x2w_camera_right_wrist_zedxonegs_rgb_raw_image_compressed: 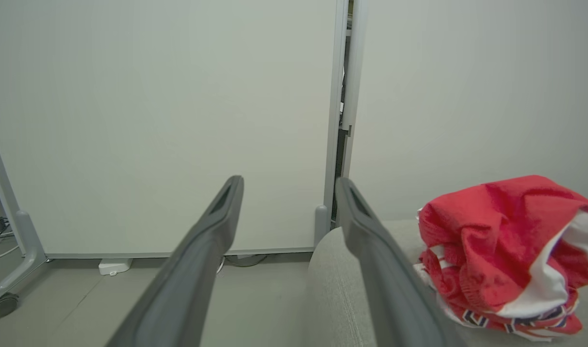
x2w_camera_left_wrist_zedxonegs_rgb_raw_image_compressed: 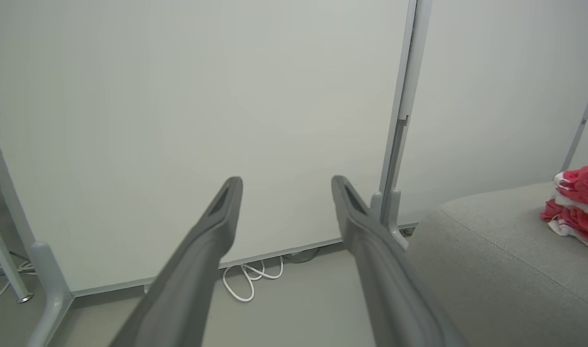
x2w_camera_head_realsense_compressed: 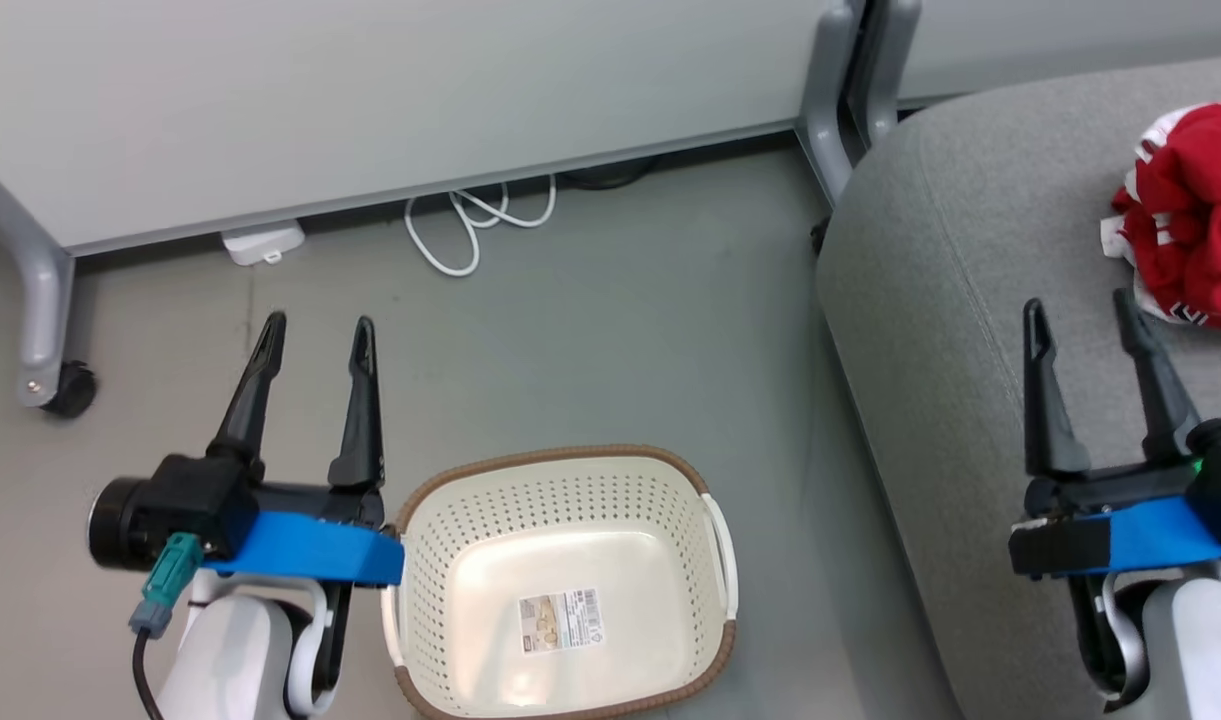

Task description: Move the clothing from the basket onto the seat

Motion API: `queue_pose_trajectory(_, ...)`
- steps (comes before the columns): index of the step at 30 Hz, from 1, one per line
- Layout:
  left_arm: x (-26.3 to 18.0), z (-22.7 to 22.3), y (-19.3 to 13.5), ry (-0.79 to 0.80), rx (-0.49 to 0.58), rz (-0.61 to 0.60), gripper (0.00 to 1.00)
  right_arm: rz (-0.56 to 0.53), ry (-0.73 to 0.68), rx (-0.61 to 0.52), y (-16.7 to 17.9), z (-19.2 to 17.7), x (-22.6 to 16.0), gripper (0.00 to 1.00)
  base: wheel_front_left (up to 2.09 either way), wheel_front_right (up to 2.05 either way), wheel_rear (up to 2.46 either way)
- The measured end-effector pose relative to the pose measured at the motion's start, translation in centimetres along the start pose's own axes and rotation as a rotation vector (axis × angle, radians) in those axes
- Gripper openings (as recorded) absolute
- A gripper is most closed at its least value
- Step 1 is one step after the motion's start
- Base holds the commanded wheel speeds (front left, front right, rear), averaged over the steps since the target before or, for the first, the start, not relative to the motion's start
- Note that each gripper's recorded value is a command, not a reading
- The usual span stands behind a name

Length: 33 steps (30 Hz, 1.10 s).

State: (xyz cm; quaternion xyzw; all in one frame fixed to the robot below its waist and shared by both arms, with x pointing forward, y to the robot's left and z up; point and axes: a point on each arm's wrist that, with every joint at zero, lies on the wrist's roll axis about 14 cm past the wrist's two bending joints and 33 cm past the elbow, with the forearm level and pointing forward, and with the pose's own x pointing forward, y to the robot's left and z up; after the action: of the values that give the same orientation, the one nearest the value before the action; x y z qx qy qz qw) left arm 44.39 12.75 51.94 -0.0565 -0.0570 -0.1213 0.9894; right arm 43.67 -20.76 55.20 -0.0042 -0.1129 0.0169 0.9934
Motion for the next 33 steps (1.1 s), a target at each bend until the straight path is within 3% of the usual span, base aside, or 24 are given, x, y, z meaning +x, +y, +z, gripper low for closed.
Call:
queue_pose_trajectory(15,-5.2,0.5,3.5,0.005,0.015,0.153,1.00,0.099,0.069,0.085,5.0,-1.7,-2.3,1.00,0.00,0.00,0.00)
queue_pose_trajectory(33,-7.1,-0.3,3.9,0.031,-0.008,0.191,1.00,0.092,0.140,0.116,5.5,-3.6,-3.8,1.00,0.00,0.00,0.00)
